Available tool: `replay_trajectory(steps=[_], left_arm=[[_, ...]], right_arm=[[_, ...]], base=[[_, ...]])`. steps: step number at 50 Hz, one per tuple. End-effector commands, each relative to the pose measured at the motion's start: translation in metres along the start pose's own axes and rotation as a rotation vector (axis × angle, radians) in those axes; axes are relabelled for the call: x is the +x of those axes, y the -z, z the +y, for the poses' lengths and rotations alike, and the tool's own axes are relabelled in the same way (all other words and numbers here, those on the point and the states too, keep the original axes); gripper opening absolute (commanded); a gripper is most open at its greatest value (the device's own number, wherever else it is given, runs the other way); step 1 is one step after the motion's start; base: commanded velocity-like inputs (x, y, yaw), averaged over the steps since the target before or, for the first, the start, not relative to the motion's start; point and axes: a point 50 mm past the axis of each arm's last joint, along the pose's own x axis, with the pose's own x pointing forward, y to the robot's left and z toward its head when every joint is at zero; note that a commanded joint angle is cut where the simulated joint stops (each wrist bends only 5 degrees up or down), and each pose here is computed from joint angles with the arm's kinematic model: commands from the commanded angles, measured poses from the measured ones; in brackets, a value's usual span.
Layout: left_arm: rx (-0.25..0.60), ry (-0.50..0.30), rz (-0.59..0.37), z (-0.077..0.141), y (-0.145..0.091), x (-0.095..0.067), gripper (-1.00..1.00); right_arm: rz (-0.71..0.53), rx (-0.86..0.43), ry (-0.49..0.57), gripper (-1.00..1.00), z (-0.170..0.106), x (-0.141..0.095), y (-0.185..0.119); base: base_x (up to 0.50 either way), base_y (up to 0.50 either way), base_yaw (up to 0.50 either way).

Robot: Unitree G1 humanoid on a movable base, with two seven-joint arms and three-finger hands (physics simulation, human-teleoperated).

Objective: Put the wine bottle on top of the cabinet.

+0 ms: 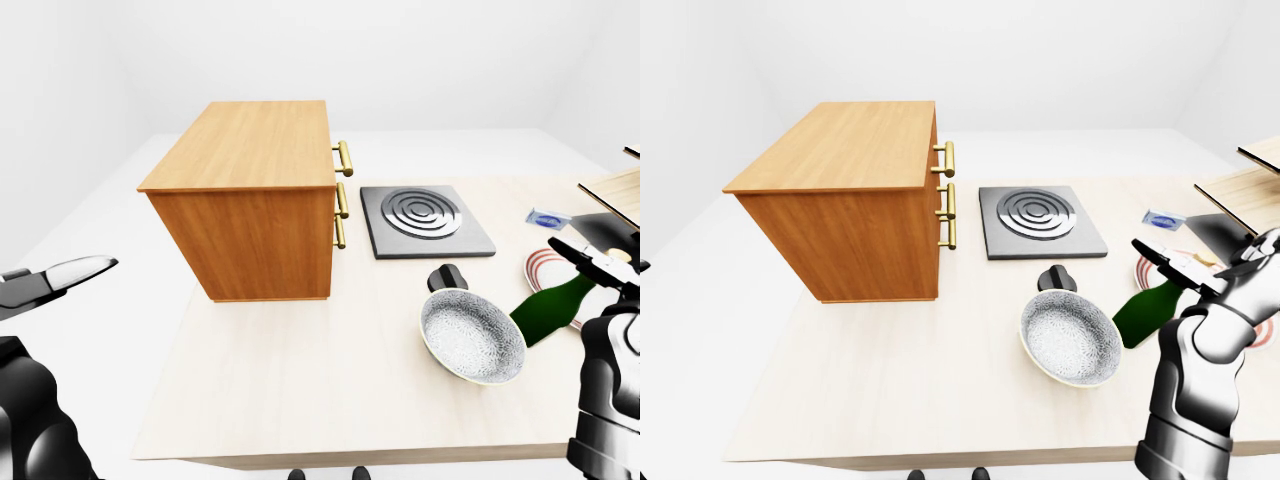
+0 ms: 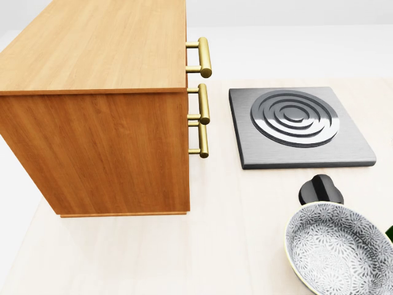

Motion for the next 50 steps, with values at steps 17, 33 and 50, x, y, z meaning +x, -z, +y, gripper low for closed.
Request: replay_trajectory(steps=[17,33,50], left_arm=[[0.001,-0.003,-0.005,0.001,-0.001,0.001,1.00],[0.001,-0.002,0.001,0.000,0.000,0.000,1.00],[0.003,0.000,-0.001,0.000,0.000,0.000,1.00]], right_arm=[[0.130,-0.069,-0.001,1.00,-0.003,-0.009,0.034],[0.201,-0.095,0.026,1.00,-0.011,-0.011,0.051],[0.239,-0.118,0.039,1.00,-0.013,-0.008,0.060]], base=[[0.00,0.00,0.00],[0.00,0.00,0.00],[0.00,0.00,0.00]])
